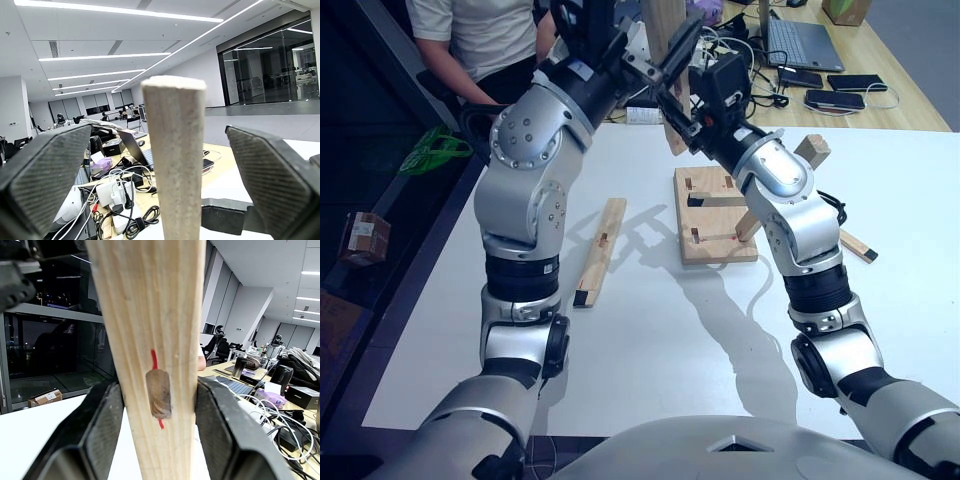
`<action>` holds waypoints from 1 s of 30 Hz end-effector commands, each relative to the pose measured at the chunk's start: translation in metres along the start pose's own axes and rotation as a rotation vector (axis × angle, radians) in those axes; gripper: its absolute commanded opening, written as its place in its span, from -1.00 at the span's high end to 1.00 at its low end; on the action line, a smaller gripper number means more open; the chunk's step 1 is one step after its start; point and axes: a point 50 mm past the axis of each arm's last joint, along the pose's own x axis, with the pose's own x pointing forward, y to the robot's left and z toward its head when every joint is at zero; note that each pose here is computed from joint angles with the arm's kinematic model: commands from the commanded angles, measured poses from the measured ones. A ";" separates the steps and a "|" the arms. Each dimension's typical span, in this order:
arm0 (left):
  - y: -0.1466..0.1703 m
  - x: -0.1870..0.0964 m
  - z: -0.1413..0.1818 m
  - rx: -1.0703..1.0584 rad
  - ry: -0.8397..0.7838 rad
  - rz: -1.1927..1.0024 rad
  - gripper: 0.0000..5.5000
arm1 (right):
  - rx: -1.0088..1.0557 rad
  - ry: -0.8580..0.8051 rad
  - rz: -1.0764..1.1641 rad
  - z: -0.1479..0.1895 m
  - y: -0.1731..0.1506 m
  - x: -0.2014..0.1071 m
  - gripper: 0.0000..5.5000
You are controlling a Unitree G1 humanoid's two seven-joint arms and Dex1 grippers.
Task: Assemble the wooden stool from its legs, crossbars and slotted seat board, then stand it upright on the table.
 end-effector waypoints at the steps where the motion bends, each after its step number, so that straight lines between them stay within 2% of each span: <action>1: 0.005 0.002 0.008 -0.031 -0.046 0.063 -0.75 | 0.005 -0.041 -0.078 0.008 -0.007 0.003 0.25; 9: 0.039 0.004 0.059 -0.185 -0.301 0.300 -0.75 | 0.084 -0.208 -0.347 0.050 -0.055 0.003 0.25; 14: 0.049 -0.002 0.057 -0.198 -0.299 0.379 -0.75 | 0.120 -0.204 -0.325 0.052 -0.057 -0.001 0.25; 17: 0.052 -0.007 0.048 -0.189 -0.266 0.415 -0.75 | 0.181 -0.205 -0.260 0.051 -0.048 -0.004 0.25; 24: 0.069 -0.021 0.026 -0.175 -0.190 0.555 -0.75 | 0.520 -0.246 0.122 0.062 -0.022 -0.030 0.25; 30: 0.073 -0.029 0.010 -0.168 -0.125 0.607 -0.75 | 0.619 -0.086 0.199 0.033 -0.027 -0.063 0.25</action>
